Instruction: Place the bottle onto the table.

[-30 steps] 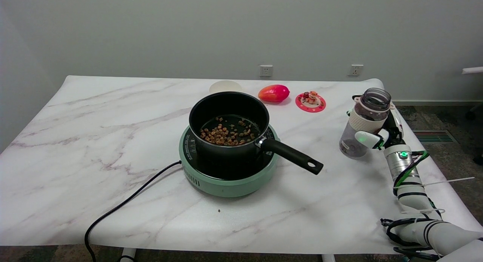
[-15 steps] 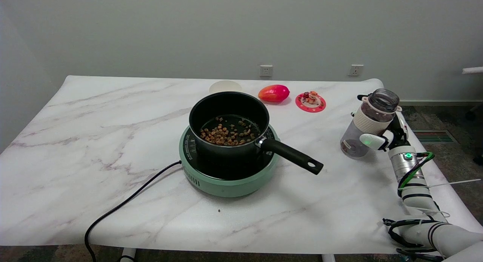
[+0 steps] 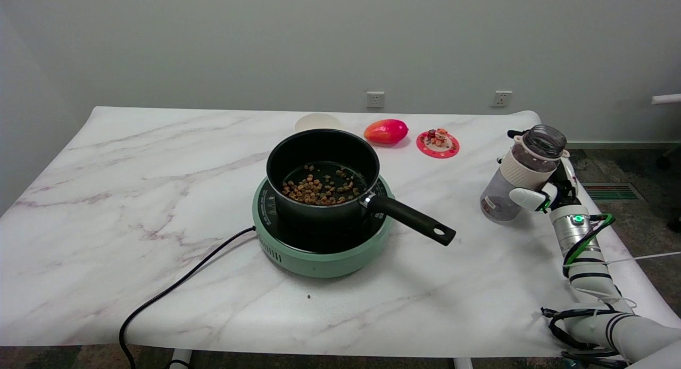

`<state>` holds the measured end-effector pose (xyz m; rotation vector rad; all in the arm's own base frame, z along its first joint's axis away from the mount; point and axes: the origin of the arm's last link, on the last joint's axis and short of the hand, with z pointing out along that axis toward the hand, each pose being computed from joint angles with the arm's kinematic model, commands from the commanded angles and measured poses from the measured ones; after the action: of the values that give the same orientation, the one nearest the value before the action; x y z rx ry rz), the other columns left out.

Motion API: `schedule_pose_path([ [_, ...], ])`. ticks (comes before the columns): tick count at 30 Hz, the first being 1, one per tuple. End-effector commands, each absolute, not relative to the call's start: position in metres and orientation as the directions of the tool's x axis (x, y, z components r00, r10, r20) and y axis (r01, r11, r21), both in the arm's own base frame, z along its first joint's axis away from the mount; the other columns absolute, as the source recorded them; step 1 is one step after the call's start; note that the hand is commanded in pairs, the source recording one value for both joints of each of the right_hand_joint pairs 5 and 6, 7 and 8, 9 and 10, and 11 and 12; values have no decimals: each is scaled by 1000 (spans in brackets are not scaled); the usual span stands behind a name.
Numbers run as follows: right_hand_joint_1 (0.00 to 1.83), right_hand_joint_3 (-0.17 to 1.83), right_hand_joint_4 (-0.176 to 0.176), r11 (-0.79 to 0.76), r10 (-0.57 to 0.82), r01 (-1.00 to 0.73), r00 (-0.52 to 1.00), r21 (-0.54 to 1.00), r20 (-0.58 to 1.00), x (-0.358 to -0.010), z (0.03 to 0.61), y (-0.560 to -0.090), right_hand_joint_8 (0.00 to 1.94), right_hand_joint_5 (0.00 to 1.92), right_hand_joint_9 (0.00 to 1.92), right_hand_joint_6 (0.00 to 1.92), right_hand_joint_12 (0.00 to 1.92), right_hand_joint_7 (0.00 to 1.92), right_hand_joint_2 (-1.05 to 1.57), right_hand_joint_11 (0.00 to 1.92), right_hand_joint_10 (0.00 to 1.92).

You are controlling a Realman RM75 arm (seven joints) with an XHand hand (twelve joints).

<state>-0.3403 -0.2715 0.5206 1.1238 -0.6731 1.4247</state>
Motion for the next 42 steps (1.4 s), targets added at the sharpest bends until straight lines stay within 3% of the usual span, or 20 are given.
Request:
schedule_pose_path([
  [1,1128,1158,0,-197,405,-960,103,197,908,-337,520,-277,1183,589,944,589,786,1183,-776,786,944],
  [7,1128,1133,0,-198,401,-961,103,195,910,-336,519,-281,1172,577,941,577,785,1172,-780,785,941],
  [13,1138,1017,0,-199,400,-960,103,196,911,-334,519,-283,779,419,708,419,772,779,-815,772,708],
  [21,1142,1014,0,-191,400,-963,100,190,911,-335,519,-285,549,411,657,411,753,549,-836,753,657],
  [32,1165,1020,0,-178,411,-965,104,192,906,-336,524,-282,392,383,637,383,739,392,-839,739,637],
  [42,1151,1019,0,-91,446,-971,158,220,881,-338,552,-260,367,385,629,385,740,367,-856,740,629],
])
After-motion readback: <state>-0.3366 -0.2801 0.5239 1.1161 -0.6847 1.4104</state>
